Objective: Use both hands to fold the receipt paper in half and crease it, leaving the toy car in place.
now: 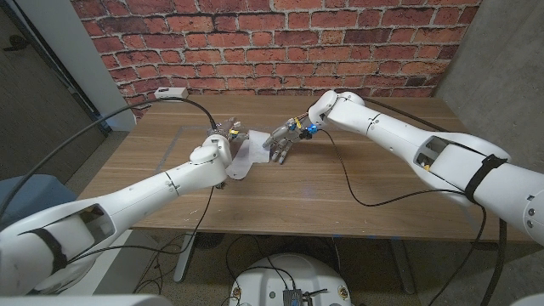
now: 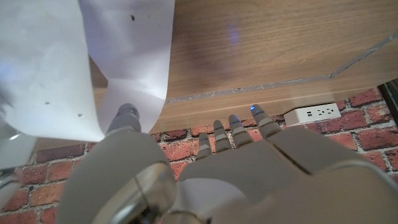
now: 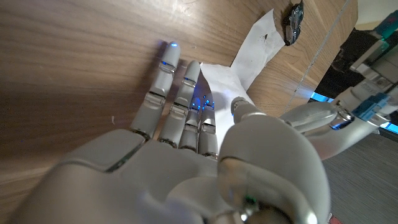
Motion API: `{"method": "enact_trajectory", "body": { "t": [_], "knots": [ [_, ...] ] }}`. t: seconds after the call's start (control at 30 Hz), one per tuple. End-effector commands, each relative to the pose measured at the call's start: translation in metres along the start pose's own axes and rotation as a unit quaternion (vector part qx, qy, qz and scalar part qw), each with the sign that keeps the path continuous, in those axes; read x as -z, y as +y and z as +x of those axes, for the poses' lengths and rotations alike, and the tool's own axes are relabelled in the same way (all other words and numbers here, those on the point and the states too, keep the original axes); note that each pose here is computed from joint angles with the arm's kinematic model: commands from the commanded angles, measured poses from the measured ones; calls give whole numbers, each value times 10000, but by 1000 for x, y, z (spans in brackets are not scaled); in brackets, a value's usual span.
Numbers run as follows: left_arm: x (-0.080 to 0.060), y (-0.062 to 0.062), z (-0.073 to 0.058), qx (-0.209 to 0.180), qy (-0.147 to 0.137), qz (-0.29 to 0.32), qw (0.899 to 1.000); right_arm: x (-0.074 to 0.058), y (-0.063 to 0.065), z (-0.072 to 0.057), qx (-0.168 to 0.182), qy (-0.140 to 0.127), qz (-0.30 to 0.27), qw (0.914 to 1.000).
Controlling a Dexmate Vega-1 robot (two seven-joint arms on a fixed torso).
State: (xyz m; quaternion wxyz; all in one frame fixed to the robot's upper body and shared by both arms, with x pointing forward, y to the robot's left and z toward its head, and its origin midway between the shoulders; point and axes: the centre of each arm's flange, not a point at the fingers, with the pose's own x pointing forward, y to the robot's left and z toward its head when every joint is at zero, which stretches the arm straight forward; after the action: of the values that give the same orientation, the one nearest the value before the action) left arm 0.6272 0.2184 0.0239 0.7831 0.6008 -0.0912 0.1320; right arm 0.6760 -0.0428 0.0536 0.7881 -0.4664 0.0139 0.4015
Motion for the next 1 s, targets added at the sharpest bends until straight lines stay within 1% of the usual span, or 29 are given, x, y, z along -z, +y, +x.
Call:
{"method": "enact_trajectory", "body": {
  "t": [0.03,0.07,0.13,0.2,0.3,0.37,0.43,0.5,0.57,0.67,0.7,0.73,0.77,0.83,0.87,0.9,0.93,0.97,1.0],
  "knots": [
    [0,54,-39,515,-175,-188,9983,3,5,-1,289,115,-197,9993],
    [1,61,-43,624,-86,-247,9977,3,6,0,302,116,-208,9993],
    [5,72,-52,627,-5,-396,9972,3,6,0,273,140,-208,9993],
    [11,83,-60,563,-58,-616,9965,2,7,0,237,162,-203,9994],
    [23,93,-72,188,-380,-1058,9935,1,10,-1,70,197,-227,9995],
    [33,97,-77,-128,-705,-1451,9868,-1,12,-3,-28,201,-306,9993],
    [39,97,-79,-477,-880,-1671,9808,-3,16,-5,-181,232,-399,9988],
    [41,96,-79,-725,-946,-1711,9780,-5,20,-7,-376,201,-398,9983],
    [41,94,-76,-830,-943,-1637,9785,-7,24,-9,-586,146,-394,9974],
    [40,91,-67,-791,-923,-1572,9801,-10,29,-12,-876,53,-339,9956],
    [39,88,-59,-706,-939,-1557,9808,-10,31,-14,-1123,-67,-210,9934],
    [39,88,-59,-704,-943,-1554,9808,-10,31,-14,-1139,-74,-208,9932],
    [37,84,-51,-611,-993,-1562,9808,-11,32,-16,-1265,-156,-133,9918],
    [35,81,-43,-524,-1052,-1540,9811,-11,33,-20,-1187,-291,-136,9924],
    [35,81,-43,-524,-1056,-1539,9810,-11,33,-20,-1179,-293,-134,9925],
    [33,78,-36,-469,-1067,-1519,9815,-11,34,-27,-937,-598,-117,9937],
    [32,77,-32,-424,-1074,-1504,9819,-10,35,-32,-654,-875,-163,9939],
    [31,75,-29,-401,-1083,-1506,9818,-10,36,-38,-348,-1091,-230,9932],
    [30,74,-26,-385,-1087,-1486,9822,-10,38,-45,11,-1245,-355,9916]
  ]
}}
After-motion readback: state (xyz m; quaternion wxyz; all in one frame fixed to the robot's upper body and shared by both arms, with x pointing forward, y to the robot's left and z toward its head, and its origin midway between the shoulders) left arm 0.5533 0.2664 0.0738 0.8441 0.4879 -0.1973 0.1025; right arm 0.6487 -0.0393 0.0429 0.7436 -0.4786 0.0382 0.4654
